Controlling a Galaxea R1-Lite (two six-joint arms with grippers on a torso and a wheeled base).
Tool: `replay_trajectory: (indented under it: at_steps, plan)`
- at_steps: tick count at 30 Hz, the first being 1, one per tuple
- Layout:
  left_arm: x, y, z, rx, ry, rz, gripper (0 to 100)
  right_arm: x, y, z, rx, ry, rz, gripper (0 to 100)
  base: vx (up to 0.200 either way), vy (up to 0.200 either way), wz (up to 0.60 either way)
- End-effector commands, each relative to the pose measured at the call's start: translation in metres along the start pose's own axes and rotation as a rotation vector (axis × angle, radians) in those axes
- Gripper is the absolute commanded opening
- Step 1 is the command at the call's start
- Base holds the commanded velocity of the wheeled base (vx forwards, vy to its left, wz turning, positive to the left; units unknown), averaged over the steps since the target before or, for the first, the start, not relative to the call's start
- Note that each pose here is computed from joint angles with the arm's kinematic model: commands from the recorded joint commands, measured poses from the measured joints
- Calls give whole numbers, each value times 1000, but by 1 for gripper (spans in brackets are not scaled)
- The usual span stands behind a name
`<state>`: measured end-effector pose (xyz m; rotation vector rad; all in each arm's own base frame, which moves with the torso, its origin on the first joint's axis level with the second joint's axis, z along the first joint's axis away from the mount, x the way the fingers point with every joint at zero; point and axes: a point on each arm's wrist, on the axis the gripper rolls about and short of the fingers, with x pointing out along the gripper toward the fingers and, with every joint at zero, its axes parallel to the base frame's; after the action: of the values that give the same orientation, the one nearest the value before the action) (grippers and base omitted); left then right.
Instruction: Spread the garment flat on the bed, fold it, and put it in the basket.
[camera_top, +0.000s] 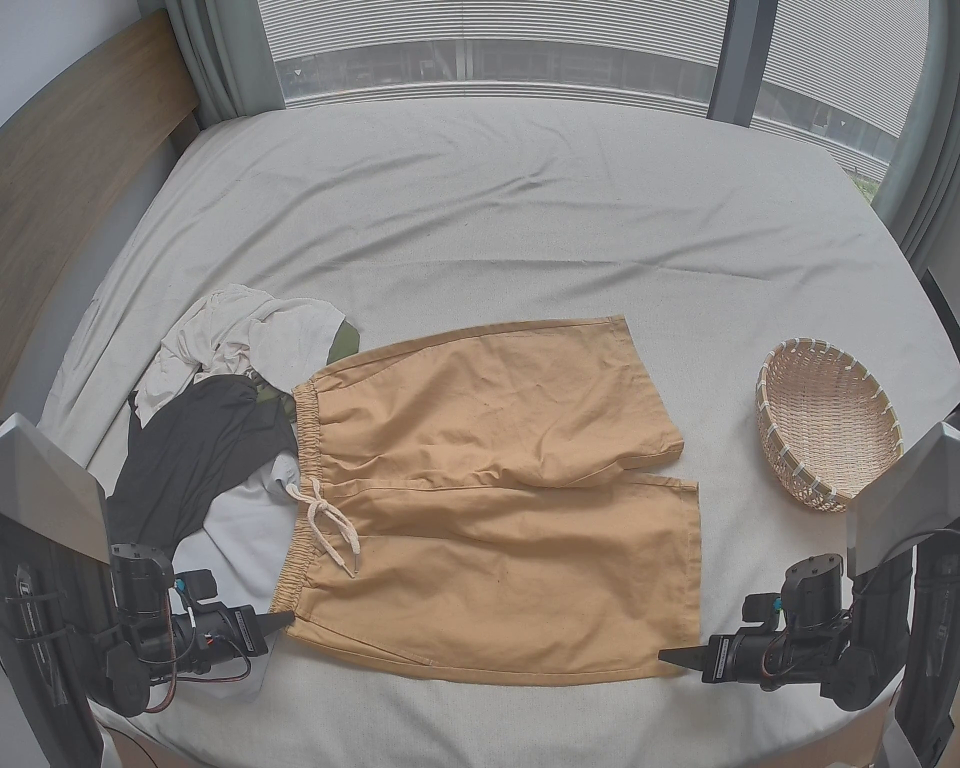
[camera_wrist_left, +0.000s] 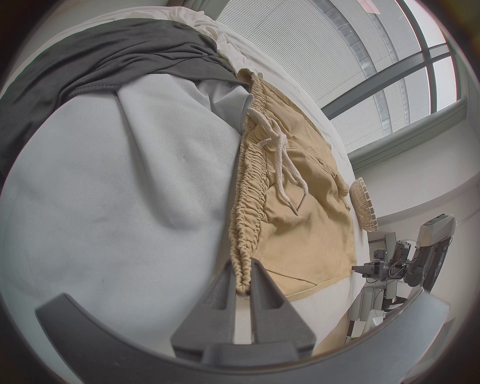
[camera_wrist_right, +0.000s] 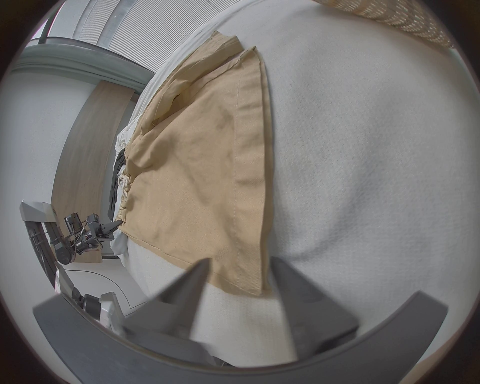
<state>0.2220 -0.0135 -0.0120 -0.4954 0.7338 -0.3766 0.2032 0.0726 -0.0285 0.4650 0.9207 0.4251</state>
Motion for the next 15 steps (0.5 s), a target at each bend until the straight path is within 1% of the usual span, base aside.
replay_trajectory:
  at_steps: [1,4,7,9,15]
  plan:
    - [0,0,0,-1,1,-1,0,-2,0,-4,6,20,-4,0,0,0,0]
    - [-3,-2,2,-5,-7,-11,0,-3,1,-3,9,14,-5,0,0,0,0]
    - [-7,-5,4,-2,-12,-49,0,-7,3,-1,2,-1,0,0,0,0,0]
    - [-12,-6,2,-7,3,-81,0,-9,5,0,0,1,1,0,0,0,0]
    - [-12,-4,-3,-31,45,-69,0,-15,8,-5,0,57,-18,0,0,0,0]
